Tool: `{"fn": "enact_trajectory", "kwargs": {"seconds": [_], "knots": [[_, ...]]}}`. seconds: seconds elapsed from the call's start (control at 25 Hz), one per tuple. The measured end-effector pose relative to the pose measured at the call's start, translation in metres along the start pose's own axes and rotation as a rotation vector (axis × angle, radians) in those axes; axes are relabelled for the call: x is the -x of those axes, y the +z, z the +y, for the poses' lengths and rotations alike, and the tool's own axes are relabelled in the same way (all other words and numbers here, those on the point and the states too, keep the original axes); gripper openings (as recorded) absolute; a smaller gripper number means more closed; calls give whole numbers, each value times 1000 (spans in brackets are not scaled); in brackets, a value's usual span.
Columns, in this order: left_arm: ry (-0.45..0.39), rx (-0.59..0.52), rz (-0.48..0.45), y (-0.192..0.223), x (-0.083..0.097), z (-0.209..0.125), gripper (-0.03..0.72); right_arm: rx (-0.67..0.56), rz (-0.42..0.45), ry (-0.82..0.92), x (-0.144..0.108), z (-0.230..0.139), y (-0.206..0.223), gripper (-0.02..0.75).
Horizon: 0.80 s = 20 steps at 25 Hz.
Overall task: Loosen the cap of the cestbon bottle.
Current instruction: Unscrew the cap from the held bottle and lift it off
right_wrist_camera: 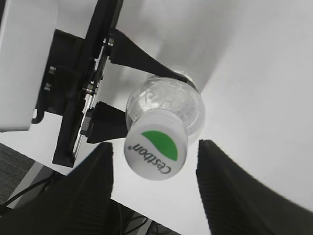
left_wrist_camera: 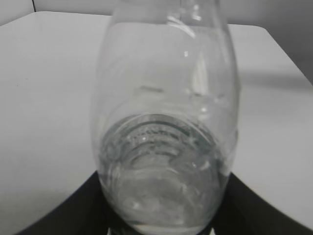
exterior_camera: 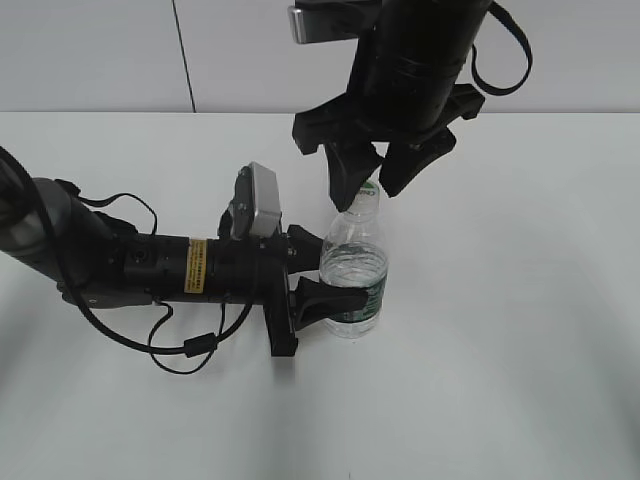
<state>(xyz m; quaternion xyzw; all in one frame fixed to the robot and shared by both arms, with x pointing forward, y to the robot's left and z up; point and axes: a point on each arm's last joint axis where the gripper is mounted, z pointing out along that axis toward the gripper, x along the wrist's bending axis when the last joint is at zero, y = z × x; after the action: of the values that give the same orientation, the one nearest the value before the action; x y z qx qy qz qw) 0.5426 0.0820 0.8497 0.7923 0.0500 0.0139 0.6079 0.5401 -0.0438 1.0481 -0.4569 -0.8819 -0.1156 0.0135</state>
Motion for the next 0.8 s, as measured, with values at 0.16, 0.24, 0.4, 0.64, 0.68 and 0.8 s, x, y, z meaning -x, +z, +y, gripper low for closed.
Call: {"fn": "enact_trajectory", "kwargs": {"seconds": [0.16, 0.24, 0.4, 0.64, 0.68, 0.8], "knots": [[0, 0, 0, 0, 0, 0, 350, -2, 0, -2, 0, 0, 1, 424], [0, 0, 0, 0, 0, 0, 350, -10, -2, -1, 1, 1, 4, 424], [0, 0, 0, 0, 0, 0, 350, -25, -5, 0, 1, 2, 10, 422], [0, 0, 0, 0, 0, 0, 350, -24, -6, -1, 1, 2, 10, 344], [0, 0, 0, 0, 0, 0, 350, -24, -6, -3, 1, 2, 10, 323], [0, 0, 0, 0, 0, 0, 350, -24, -4, -41, 1, 2, 10, 311]]}}
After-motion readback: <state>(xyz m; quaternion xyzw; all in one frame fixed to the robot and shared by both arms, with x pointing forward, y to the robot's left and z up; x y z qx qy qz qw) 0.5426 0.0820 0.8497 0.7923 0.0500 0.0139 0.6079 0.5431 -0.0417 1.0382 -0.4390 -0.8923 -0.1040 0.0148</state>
